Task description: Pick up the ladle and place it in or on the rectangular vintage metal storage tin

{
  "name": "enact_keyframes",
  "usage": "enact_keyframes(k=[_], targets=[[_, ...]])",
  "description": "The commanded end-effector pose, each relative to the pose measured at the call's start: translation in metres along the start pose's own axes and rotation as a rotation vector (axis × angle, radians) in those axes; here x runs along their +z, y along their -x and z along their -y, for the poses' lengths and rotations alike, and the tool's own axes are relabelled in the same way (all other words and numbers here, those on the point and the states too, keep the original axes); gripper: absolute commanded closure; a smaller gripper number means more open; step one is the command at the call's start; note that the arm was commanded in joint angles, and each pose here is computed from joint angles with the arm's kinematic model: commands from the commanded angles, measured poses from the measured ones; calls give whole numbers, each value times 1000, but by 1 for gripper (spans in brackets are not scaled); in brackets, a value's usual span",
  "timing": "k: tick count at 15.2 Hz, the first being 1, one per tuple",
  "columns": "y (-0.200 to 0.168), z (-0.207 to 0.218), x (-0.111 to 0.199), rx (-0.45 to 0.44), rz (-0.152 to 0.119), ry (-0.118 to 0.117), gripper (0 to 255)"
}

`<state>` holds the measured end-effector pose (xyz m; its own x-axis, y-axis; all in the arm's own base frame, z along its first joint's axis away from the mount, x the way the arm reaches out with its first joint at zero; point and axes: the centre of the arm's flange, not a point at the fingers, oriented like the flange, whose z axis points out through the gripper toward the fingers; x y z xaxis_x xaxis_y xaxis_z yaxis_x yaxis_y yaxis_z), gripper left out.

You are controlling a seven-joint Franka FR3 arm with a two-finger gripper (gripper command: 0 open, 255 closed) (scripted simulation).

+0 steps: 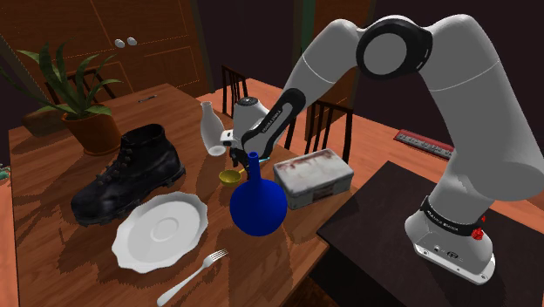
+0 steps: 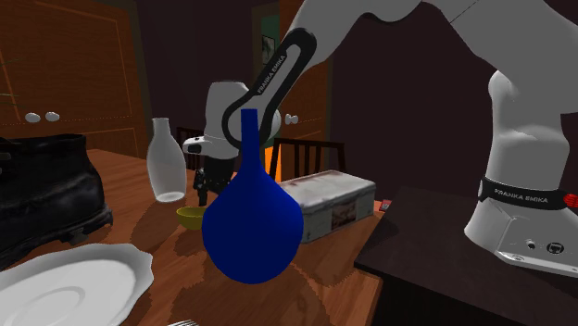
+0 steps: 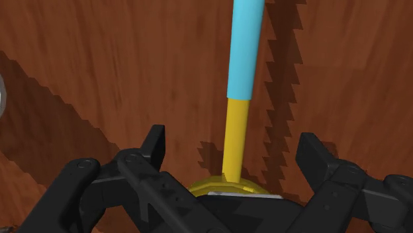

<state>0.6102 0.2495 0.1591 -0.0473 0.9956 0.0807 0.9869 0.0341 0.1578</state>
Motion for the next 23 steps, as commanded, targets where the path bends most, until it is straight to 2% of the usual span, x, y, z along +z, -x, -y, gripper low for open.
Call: enact_keyframes(k=[1,3,4,13,23], targets=[[0,0,0,0,0,0,0],[0,0,0,0,0,0,0],[0,0,0,0,0,0,255],[0,0,0,0,0,0,255],[-4,-8,-52,0,0,0,255]])
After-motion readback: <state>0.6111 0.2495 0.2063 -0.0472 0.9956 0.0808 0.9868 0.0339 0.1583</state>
